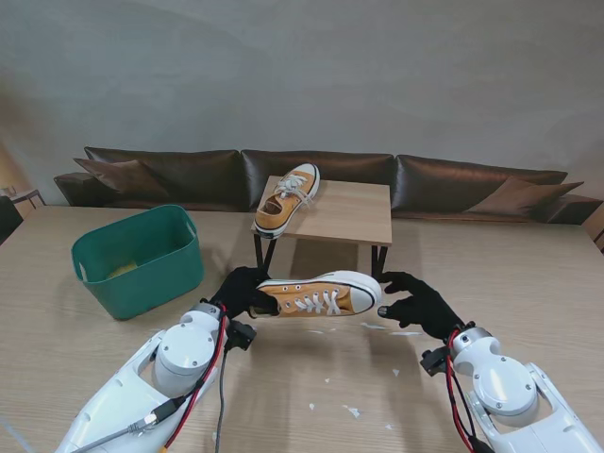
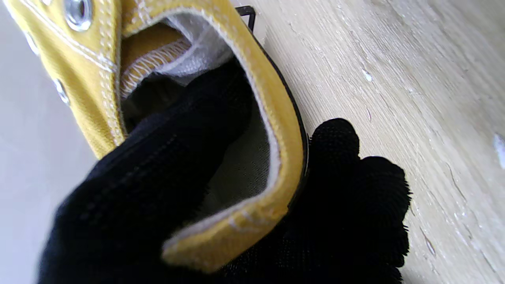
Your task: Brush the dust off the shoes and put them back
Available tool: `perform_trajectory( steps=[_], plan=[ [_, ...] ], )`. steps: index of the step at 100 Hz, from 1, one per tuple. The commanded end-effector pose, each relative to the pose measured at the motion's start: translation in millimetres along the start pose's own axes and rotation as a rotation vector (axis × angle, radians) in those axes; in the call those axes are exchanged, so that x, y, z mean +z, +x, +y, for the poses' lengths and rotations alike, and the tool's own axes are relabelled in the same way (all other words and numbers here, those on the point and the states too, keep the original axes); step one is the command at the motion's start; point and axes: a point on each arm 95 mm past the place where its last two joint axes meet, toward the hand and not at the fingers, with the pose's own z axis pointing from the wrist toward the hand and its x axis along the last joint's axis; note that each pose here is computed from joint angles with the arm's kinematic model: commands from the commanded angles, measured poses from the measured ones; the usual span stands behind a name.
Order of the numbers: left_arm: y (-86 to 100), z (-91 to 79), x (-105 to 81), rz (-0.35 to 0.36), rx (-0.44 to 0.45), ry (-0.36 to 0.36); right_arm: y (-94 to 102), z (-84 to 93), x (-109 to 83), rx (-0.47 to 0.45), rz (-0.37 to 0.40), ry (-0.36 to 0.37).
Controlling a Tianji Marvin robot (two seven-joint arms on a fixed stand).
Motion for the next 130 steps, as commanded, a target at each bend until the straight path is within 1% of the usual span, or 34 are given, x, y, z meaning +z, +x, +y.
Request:
perform_trajectory(
  steps=[1,15,21,34,40,50,78,99,130],
  plan=[
    [14.8,7.0,1.3,0.028,-0.031,-0.015,-6.0,-13.4,-7.3,0.01,-0.006,0.039],
    [19.5,8.6,2.8,0.028,-0.064,-0.013,-5.2,-23.3,-12.5,0.03,0.006,0.063],
    [20.3,8.6,3.4,0.03,-0.061,-0.024,-4.1,-28.4,-13.5,0.042,0.011,0.06],
    [22.1,11.5,5.1,0.029,-0.08,-0.045,0.9,-39.8,-13.4,0.067,0.019,0.035],
    [21.8,12.9,5.9,0.03,-0.079,-0.059,4.2,-45.2,-12.9,0.079,0.024,0.018],
    [22.3,16.2,6.4,0.03,-0.103,-0.078,9.4,-53.4,-11.4,0.096,0.029,-0.016],
    [21.6,24.7,3.7,0.024,-0.108,-0.099,18.7,-68.5,-8.8,0.146,0.041,-0.087],
    [21.1,32.4,3.9,0.02,-0.088,-0.134,24.4,-76.8,-9.9,0.188,0.059,-0.114],
    [22.8,42.2,7.7,0.032,0.038,-0.24,35.5,-81.4,-13.3,0.231,0.101,-0.139]
  ],
)
